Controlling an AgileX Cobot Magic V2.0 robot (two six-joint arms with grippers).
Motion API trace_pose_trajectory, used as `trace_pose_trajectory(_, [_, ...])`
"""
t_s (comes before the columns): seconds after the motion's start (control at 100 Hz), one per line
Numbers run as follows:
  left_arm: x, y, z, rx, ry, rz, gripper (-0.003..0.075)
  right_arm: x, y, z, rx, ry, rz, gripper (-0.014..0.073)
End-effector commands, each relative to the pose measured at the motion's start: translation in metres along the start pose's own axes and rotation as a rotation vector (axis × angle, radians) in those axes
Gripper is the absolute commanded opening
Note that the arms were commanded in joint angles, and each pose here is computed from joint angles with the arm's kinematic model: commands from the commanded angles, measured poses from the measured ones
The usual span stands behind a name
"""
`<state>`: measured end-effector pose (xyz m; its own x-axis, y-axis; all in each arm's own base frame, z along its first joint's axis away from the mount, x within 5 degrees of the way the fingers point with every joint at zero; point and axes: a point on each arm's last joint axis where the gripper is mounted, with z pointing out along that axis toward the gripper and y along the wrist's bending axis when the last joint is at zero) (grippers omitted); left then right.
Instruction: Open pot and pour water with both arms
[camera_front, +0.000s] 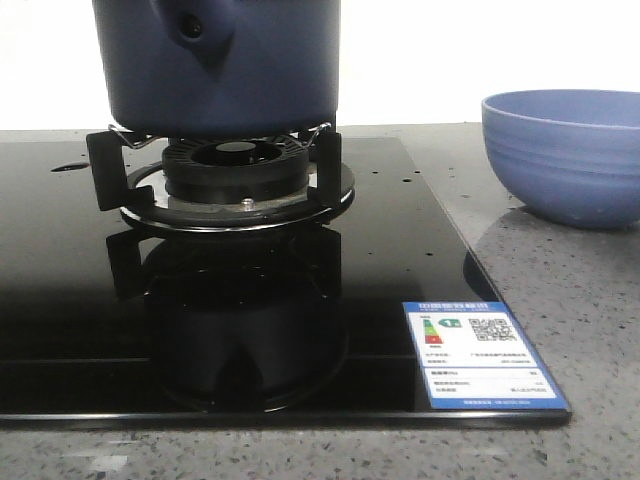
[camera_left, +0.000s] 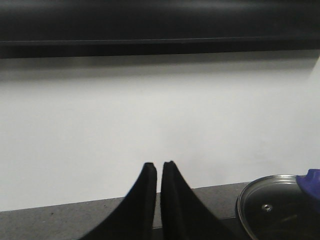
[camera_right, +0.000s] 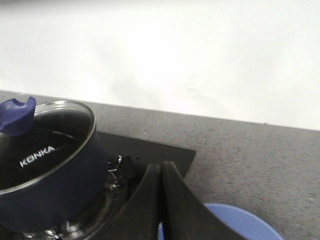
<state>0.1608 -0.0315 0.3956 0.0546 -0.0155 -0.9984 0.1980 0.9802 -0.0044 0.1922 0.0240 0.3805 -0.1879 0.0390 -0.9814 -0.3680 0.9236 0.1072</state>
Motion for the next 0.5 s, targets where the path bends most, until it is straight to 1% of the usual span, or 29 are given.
trace_pose_trajectory(0.0, [0.0,0.006,-0.023,-0.069,-0.138,-0.008,-0.002,0.011,0.003,-0.02,0.07,-0.107,-0.024,-0.006])
trace_pose_trajectory(0.01, [0.002,0.006,-0.024,-0.07,-0.139,-0.008,-0.002,0.009,0.005,-0.025,0.075,-0.127,-0.036,-0.006])
trace_pose_trajectory(0.02, [0.006,0.007,-0.027,-0.072,-0.137,-0.008,-0.002,0.018,0.004,-0.025,0.085,-0.112,-0.034,-0.006])
trace_pose_trajectory(0.07, [0.02,0.007,-0.038,-0.082,-0.141,-0.009,-0.002,0.033,0.006,-0.035,0.115,-0.124,-0.059,-0.006])
trace_pose_trajectory(0.08, [0.021,0.008,-0.039,-0.084,-0.141,-0.009,-0.002,0.031,0.008,-0.039,0.118,-0.142,-0.071,-0.006])
trace_pose_trajectory(0.09, [0.027,0.008,-0.04,-0.085,-0.133,-0.009,-0.002,0.04,0.007,-0.038,0.126,-0.126,-0.071,-0.006])
trace_pose_trajectory(0.14, [0.039,0.008,-0.052,-0.091,-0.139,-0.017,-0.002,0.055,0.009,-0.048,0.152,-0.134,-0.095,-0.006])
trace_pose_trajectory(0.15, [0.04,0.008,-0.053,-0.092,-0.14,-0.022,-0.002,0.053,0.011,-0.051,0.156,-0.15,-0.105,-0.006])
trace_pose_trajectory(0.17, [0.045,0.008,-0.057,-0.094,-0.141,-0.032,-0.002,0.061,0.011,-0.054,0.169,-0.145,-0.11,-0.0061])
trace_pose_trajectory(0.25, [0.062,0.009,-0.069,-0.099,-0.139,-0.077,-0.002,0.079,0.012,-0.066,0.22,-0.155,-0.113,-0.0062])
trace_pose_trajectory(0.37, [0.075,0.009,-0.084,-0.099,-0.161,-0.106,-0.002,0.094,0.01,-0.077,0.297,-0.172,-0.112,-0.0062])
trace_pose_trajectory(0.49, [0.075,0.009,-0.09,-0.099,-0.189,-0.107,-0.002,0.099,0.006,-0.08,0.347,-0.177,-0.104,-0.0062])
